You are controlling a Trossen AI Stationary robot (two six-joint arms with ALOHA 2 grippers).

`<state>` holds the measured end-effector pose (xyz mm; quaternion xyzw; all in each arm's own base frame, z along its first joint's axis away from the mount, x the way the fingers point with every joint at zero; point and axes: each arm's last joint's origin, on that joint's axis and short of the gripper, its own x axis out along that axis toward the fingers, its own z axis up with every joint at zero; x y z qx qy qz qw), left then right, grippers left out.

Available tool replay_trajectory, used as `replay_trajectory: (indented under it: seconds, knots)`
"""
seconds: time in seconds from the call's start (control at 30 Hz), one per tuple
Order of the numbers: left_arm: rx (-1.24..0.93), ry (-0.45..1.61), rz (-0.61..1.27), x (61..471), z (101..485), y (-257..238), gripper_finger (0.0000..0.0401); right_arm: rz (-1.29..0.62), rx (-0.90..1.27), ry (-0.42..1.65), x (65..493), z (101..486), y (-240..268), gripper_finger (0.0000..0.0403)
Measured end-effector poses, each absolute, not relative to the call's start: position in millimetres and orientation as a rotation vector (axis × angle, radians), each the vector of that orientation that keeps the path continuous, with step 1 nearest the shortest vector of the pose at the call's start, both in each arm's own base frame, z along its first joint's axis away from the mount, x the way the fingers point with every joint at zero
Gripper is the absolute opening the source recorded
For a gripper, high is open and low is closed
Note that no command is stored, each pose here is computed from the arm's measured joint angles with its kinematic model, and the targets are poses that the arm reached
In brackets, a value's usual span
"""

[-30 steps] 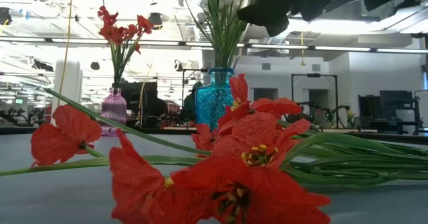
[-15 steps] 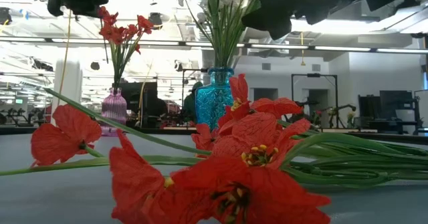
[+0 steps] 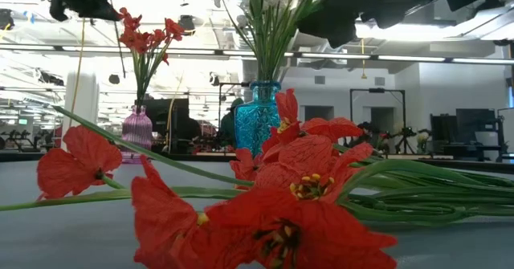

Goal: Sort flowers into vase by color
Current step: Put the bottom red flower into the purple vase

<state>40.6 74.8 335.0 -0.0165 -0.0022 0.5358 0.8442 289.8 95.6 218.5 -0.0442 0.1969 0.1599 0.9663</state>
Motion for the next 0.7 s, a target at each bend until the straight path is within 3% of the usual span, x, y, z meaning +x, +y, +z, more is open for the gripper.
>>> replay_trajectory:
  seconds: [0.7]
  knots:
    - [-0.182, -0.067, 1.018, 52, 254, 87, 0.0000, 0.346, -0.094, 0.395, 288, 219, 102, 0.0258]
